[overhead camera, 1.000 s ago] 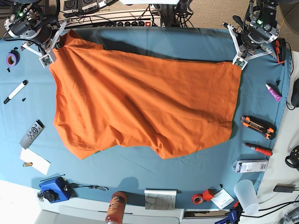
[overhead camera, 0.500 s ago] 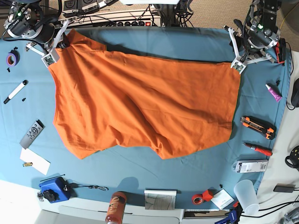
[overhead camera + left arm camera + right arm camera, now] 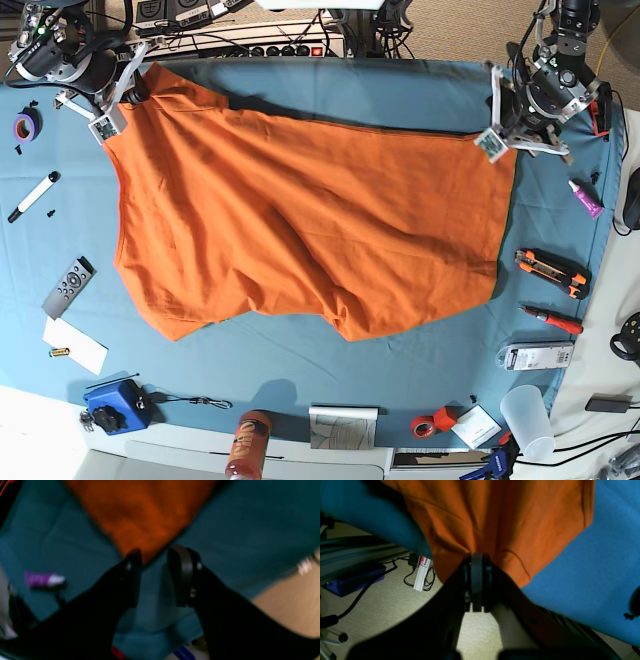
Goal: Layout the t-shirt on the table in an organized manner, then fold the t-shirt properly
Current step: 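Regrasp the shirt edge with the left gripper and pull it taut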
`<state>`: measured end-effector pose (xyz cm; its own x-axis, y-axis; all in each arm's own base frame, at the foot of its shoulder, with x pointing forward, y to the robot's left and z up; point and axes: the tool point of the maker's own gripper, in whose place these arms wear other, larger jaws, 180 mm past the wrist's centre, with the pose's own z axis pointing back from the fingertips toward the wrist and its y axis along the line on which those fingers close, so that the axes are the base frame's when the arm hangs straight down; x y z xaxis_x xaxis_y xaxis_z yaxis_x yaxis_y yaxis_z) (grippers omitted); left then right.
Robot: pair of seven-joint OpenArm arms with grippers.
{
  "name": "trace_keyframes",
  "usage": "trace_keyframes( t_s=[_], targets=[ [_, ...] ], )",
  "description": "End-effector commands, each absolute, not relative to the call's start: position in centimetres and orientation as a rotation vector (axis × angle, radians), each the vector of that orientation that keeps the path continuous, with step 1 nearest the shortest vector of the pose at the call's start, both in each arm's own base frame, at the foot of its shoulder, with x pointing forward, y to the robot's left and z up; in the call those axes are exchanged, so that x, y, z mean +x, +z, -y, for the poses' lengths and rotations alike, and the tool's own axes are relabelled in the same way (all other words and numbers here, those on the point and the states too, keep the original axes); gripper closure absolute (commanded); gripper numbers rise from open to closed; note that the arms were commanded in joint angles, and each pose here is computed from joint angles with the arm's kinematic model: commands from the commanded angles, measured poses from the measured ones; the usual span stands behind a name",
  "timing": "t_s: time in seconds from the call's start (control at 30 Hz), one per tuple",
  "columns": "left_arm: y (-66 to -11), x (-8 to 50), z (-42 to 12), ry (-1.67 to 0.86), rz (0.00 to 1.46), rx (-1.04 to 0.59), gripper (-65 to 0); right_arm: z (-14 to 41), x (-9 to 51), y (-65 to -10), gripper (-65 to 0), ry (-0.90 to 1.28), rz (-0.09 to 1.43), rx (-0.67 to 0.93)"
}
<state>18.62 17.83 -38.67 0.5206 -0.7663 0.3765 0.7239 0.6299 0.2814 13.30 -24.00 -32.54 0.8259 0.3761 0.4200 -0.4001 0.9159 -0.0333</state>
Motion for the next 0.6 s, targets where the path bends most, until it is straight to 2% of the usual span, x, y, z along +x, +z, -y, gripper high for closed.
trace_keyframes(
  t_s=[0.0,0.37,0.57],
  targets=[
    [-38.0,19.0,-17.6,-0.932,0.529,0.090,-22.9,24.2,13.6,-32.0,0.0,0.422,0.453,0.047],
    [-39.2,18.9,-16.8,-1.210,0.519,0.246,-22.9,24.2,13.6,-32.0,0.0,0.422,0.452,0.047],
    [-39.5,19.8,-16.8,-1.136,0.568,0.329,-22.5,24.2,13.6,-32.0,0.0,0.422,0.452,0.047]
  ],
)
